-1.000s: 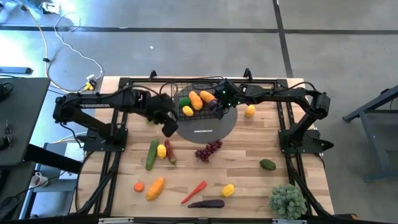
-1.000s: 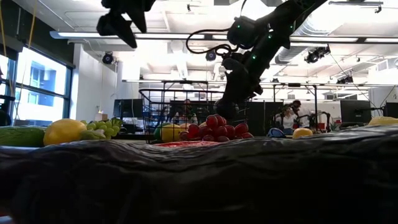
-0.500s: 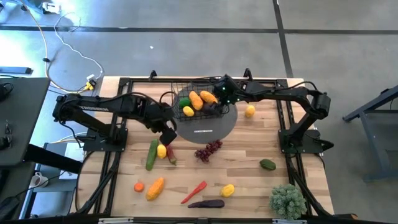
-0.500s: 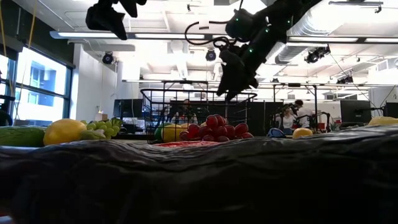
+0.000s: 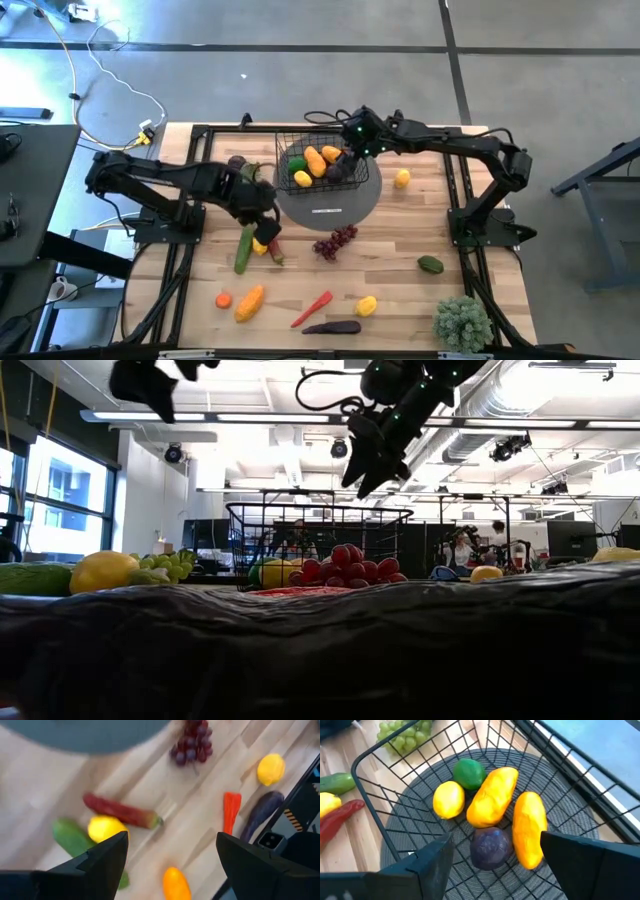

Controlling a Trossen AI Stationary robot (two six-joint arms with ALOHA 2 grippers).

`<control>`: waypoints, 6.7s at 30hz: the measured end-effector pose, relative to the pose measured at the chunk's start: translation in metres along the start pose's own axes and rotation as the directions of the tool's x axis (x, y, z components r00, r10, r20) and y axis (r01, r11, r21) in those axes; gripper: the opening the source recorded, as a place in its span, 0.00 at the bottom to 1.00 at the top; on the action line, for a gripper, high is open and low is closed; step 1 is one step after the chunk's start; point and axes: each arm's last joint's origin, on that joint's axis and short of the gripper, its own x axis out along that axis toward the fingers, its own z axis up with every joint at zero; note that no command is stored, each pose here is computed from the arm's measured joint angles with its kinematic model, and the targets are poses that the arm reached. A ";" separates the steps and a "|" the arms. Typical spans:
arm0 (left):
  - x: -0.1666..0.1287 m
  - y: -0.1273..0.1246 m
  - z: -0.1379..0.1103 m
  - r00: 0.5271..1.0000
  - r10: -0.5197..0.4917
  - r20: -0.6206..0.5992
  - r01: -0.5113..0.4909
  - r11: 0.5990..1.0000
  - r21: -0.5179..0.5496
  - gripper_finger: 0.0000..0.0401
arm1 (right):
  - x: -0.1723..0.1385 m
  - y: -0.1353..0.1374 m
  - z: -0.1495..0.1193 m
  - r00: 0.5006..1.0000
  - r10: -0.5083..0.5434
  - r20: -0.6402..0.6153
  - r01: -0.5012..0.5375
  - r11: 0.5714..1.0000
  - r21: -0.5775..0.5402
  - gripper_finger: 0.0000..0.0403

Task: Build produce basket
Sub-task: Put the mango into the wire basket, then put the lime into the wire basket

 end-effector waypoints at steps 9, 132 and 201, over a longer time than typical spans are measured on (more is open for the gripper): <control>0.025 -0.011 -0.050 0.993 0.040 -0.109 -0.054 0.991 -0.125 0.73 | -0.012 -0.011 0.006 0.998 -0.031 -0.055 0.033 0.999 0.032 0.69; 0.003 0.058 0.087 0.745 -0.061 0.664 -0.022 0.993 0.116 0.32 | -0.049 -0.024 0.036 0.993 -0.116 0.022 0.107 0.963 0.248 0.69; 0.104 0.125 0.196 0.757 -0.012 0.654 -0.529 0.577 0.623 0.59 | -0.057 -0.006 0.018 0.962 -0.252 -0.106 0.272 0.842 0.466 0.69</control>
